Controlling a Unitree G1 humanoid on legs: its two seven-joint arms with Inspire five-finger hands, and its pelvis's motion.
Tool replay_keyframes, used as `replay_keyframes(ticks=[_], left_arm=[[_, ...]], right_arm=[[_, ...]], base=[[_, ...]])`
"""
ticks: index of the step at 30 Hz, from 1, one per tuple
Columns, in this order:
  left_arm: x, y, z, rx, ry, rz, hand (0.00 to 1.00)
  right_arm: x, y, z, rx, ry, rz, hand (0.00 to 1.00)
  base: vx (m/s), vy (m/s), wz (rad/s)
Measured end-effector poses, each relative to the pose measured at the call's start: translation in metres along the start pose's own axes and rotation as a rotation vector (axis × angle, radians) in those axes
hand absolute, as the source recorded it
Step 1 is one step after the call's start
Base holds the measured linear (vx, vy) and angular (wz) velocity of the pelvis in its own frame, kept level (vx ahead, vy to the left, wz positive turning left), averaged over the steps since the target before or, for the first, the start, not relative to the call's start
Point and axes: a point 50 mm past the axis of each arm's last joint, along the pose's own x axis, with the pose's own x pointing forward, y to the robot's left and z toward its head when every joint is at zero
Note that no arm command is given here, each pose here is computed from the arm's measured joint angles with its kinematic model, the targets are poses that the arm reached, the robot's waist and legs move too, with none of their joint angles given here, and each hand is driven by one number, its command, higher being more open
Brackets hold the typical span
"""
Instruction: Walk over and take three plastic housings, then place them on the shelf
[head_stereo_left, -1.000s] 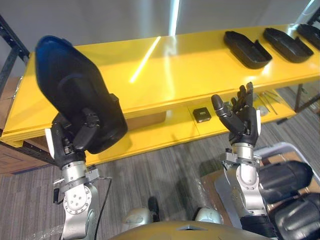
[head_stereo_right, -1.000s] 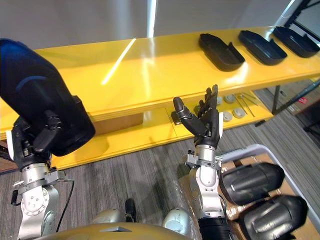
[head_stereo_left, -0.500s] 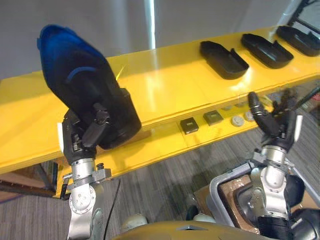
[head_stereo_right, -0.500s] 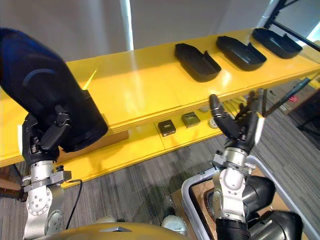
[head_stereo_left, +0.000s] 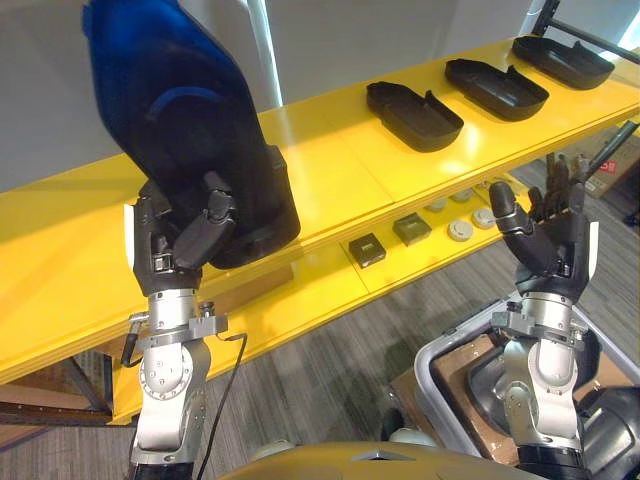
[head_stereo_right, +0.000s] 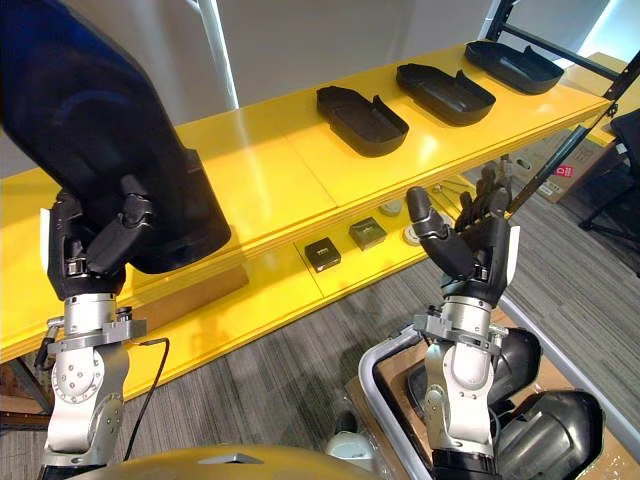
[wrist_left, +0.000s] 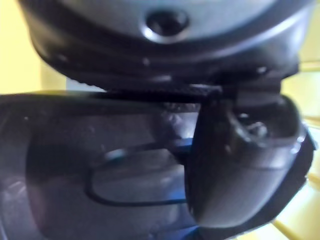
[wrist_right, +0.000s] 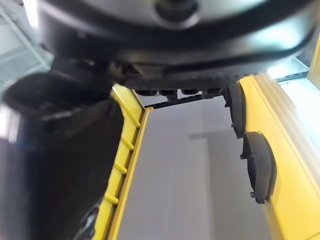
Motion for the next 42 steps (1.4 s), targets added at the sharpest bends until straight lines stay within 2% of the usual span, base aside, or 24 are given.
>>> replay_keyframes(ticks=[5,8,13,15,19,28,36,42], left_arm=[[0.029,-0.005,-0.005,-0.047,-0.003,0.043,0.0],[0.045,-0.002,-0.013,-0.061,0.02,0.121,0.0],[0.086,0.016,-0.029,0.037,0.094,0.261,0.0],[0.105,0.025,-0.03,0.02,0.122,0.309,0.0],[0.127,0.034,-0.03,-0.033,0.149,0.384,0.0],[0.148,0.026,-0.045,-0.024,0.299,0.431,0.0],[0.125,0.032,-0.093,0.049,0.637,0.431,0.0],[0.123,0.032,-0.102,0.057,0.684,0.405,0.0]], right_arm=[[-0.019,0.01,-0.012,-0.019,0.095,0.081,1.0],[-0.029,0.015,-0.017,-0.035,0.136,0.138,1.0],[-0.035,0.019,-0.019,-0.029,0.157,0.194,1.0],[-0.037,0.019,-0.02,-0.036,0.165,0.205,1.0],[-0.037,0.021,-0.02,-0.032,0.169,0.213,1.0],[-0.045,0.042,-0.024,0.012,0.196,0.298,1.0],[-0.059,0.048,-0.032,-0.006,0.277,0.282,1.0],[-0.059,0.048,-0.032,-0.008,0.285,0.28,1.0]], base=[[-0.12,0.009,-0.28],[-0.09,-0.003,-0.32],[-0.11,-0.005,-0.32],[-0.1,-0.004,-0.12],[-0.06,0.012,-0.03],[-0.04,0.04,0.08],[-0.06,0.024,0.02],[-0.07,0.014,0.01]])
